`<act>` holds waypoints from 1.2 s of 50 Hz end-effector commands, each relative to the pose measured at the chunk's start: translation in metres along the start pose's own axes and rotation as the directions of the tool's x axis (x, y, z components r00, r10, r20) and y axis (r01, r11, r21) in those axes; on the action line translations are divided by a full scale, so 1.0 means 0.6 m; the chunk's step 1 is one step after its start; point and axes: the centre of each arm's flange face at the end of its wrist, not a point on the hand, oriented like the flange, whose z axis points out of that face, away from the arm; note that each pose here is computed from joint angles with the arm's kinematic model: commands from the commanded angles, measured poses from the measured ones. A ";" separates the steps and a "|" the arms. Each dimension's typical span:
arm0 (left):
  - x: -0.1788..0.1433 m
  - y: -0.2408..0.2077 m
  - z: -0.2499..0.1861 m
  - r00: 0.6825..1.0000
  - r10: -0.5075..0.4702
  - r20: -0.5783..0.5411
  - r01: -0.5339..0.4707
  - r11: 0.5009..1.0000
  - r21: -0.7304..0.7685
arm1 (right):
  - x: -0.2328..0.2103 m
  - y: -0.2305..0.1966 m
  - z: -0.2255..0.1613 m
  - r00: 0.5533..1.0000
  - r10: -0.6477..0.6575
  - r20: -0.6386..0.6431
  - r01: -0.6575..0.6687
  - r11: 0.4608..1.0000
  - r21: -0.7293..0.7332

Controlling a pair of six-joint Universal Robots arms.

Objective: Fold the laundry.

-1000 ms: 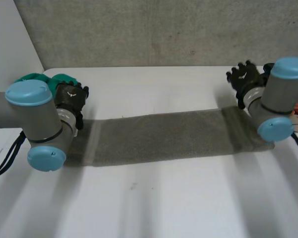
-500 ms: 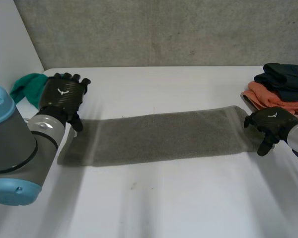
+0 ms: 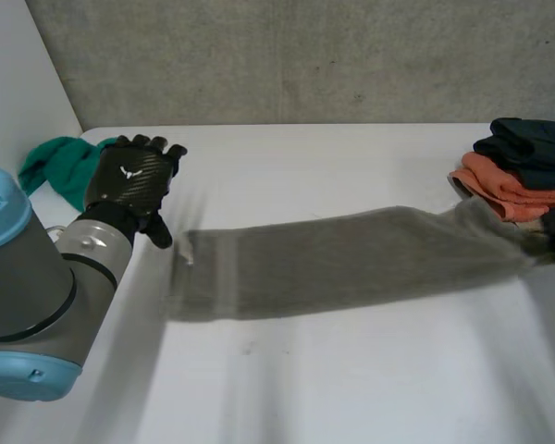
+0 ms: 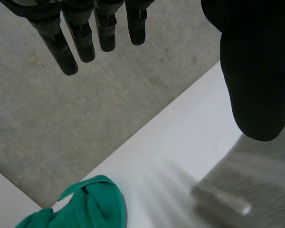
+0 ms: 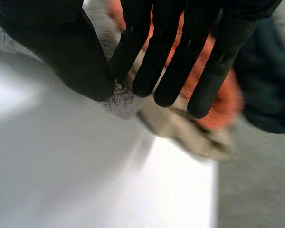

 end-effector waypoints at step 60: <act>0.069 -0.014 -0.032 0.994 -0.026 -0.104 0.033 0.998 0.061 | -0.243 -0.200 -0.151 0.979 -0.133 0.155 0.049 0.890 0.454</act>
